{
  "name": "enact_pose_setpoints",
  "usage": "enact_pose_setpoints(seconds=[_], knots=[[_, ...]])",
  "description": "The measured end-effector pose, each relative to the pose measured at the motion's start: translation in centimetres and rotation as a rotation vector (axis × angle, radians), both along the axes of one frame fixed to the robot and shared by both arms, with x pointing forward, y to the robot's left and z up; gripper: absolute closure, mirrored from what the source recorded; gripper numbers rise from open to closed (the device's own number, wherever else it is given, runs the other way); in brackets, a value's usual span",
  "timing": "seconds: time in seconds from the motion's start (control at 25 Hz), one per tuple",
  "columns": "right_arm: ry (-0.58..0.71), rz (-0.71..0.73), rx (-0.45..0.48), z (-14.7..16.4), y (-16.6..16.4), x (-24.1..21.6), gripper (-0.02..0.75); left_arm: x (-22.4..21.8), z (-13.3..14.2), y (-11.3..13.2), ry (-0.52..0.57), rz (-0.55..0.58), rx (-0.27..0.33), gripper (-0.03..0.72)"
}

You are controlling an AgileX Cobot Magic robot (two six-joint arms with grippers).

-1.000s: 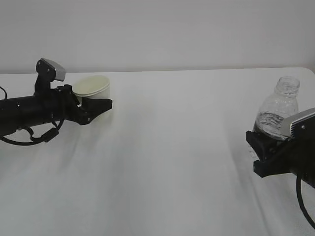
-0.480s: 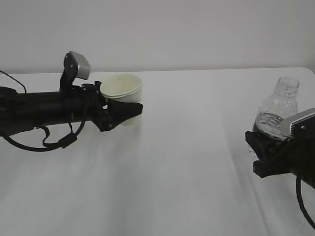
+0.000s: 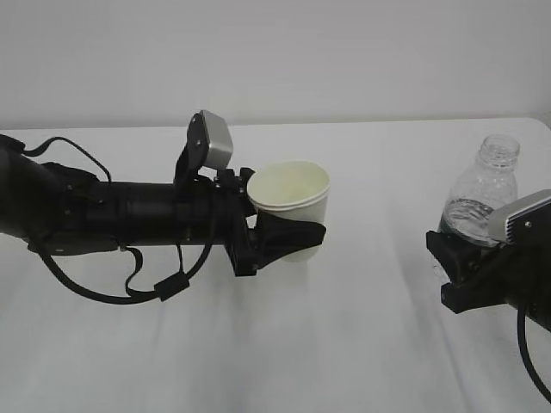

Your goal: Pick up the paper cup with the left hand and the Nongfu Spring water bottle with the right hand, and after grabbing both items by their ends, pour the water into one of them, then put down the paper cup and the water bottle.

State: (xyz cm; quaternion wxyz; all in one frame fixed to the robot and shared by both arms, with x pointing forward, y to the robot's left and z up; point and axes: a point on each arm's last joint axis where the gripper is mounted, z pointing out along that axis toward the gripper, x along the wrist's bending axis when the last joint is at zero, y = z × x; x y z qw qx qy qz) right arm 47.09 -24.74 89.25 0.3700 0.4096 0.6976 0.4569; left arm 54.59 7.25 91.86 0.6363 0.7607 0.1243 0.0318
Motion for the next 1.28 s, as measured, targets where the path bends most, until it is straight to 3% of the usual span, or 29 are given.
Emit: enact_pose_setpoints(seconds=[0.52,0.92,1.28], knots=[[-0.023,0.021,-0.019,0.7,0.4,2.2,0.318,-0.9,0.0,-1.1,0.000,-0.037,0.001,0.190],[-0.033,0.091,-0.077,1.6,1.2,4.5,0.318,-0.9,-0.6,-1.0,-0.007,-0.043,0.073,0.190],[-0.040,0.166,-0.148,2.4,1.8,6.2,0.318,-0.8,-0.7,-1.0,-0.005,-0.035,0.085,0.190]])
